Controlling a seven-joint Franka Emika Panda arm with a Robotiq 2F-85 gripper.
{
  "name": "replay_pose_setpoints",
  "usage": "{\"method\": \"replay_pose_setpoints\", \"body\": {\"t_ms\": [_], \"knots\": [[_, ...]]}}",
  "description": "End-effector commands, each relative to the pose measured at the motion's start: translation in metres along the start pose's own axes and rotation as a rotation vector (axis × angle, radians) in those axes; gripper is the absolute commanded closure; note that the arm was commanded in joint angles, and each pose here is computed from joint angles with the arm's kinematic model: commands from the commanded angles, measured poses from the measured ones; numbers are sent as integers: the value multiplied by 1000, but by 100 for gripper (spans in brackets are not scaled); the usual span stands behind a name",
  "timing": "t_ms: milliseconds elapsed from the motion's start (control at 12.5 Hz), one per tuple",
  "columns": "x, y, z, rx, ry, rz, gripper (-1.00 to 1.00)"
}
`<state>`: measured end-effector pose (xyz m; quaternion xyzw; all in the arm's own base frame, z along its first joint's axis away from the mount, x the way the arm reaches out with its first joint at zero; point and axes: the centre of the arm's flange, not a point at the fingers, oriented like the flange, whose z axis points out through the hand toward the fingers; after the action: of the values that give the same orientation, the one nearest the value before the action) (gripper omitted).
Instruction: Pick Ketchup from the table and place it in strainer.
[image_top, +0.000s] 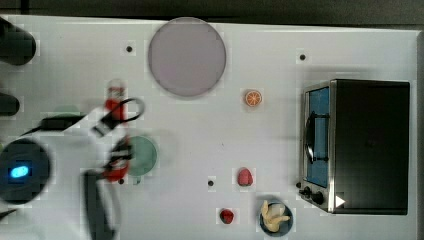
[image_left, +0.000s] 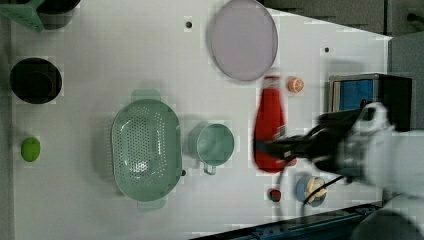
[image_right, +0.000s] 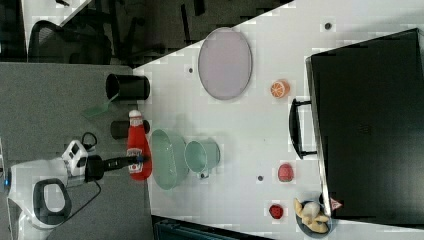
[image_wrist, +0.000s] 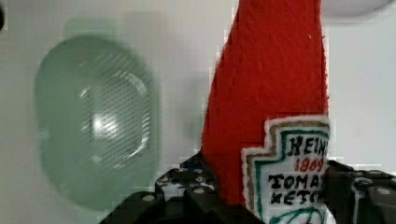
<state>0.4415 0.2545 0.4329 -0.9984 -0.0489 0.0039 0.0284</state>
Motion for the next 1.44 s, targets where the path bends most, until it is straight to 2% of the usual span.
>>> {"method": "replay_pose_setpoints", "body": {"t_ms": [80,240,400,720,800,1040,1200,1440], "knots": [[-23,-66,30,25,-29,117,-29],[-29,-100,50,79,-14,167,-29],[-33,-121,72,124,-25,231,-29],[-27,-131,123,145,-39,203,-29],[-26,-131,137,154,-50,199,-37],[-27,-133,172,186,-110,221,-98],[-25,-135,175,205,-105,225,-100],[-12,-124,147,204,-41,266,-100]]}}
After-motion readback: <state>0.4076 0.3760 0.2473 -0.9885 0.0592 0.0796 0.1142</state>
